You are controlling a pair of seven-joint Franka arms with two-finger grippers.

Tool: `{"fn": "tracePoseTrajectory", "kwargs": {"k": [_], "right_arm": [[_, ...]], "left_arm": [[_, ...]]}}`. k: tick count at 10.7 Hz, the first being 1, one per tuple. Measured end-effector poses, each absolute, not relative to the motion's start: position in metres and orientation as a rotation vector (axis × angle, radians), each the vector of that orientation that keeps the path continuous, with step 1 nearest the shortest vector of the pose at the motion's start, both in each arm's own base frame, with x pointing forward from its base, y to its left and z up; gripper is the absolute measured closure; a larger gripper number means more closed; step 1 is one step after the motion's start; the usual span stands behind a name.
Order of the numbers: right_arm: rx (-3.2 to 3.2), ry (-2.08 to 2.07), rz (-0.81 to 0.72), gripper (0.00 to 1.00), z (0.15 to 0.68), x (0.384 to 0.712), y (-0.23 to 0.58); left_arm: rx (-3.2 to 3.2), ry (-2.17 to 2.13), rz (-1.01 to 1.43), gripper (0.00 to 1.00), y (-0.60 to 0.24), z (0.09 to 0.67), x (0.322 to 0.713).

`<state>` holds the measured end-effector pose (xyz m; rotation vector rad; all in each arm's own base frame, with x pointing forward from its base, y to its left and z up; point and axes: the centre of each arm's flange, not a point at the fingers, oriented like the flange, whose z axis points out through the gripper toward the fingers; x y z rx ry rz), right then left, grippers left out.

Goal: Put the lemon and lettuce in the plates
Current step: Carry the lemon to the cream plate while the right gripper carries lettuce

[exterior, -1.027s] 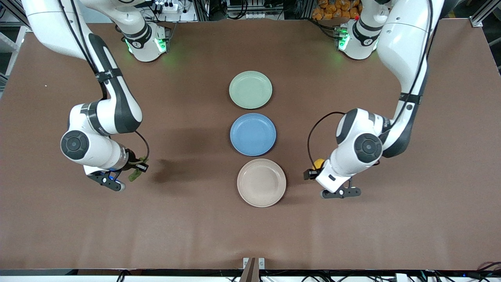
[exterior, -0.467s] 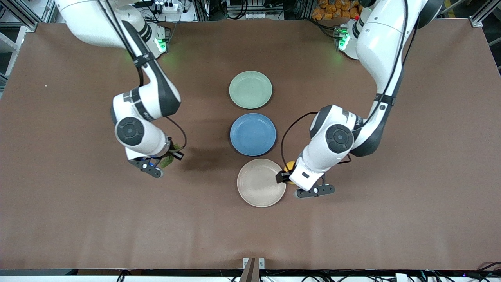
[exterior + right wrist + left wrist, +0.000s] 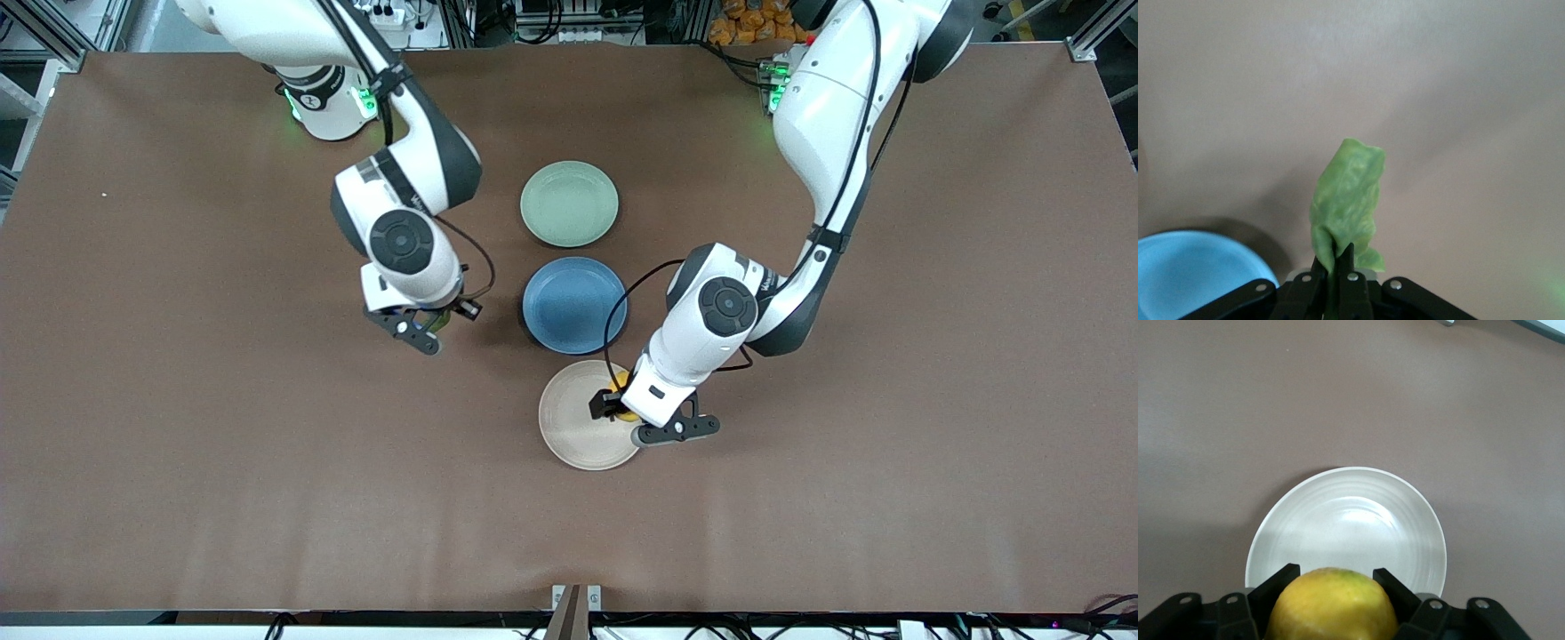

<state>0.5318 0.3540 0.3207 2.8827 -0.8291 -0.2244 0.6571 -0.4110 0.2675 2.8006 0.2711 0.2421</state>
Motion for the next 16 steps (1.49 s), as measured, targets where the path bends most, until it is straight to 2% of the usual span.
{"fn": "tracePoseTrajectory", "kwargs": {"k": [8, 13, 14, 16], "right_arm": [[2.783, -0.842, -0.201, 0.90, 0.300, 0.420, 0.469], [2.778, -0.745, -0.180, 0.89, 0.294, 0.310, 0.546], [2.778, -0.720, -0.188, 0.85, 0.290, 0.289, 0.557], [2.766, -0.705, -0.188, 0.80, 0.282, 0.273, 0.564]], "left_arm": [[2.769, 0.253, 0.276, 0.46, -0.449, 0.192, 0.631], [2.772, 0.267, 0.297, 0.46, -0.442, 0.180, 0.636], [2.772, 0.267, 0.300, 0.44, -0.442, 0.180, 0.637], [2.773, 0.268, 0.301, 0.26, -0.442, 0.180, 0.637]]}}
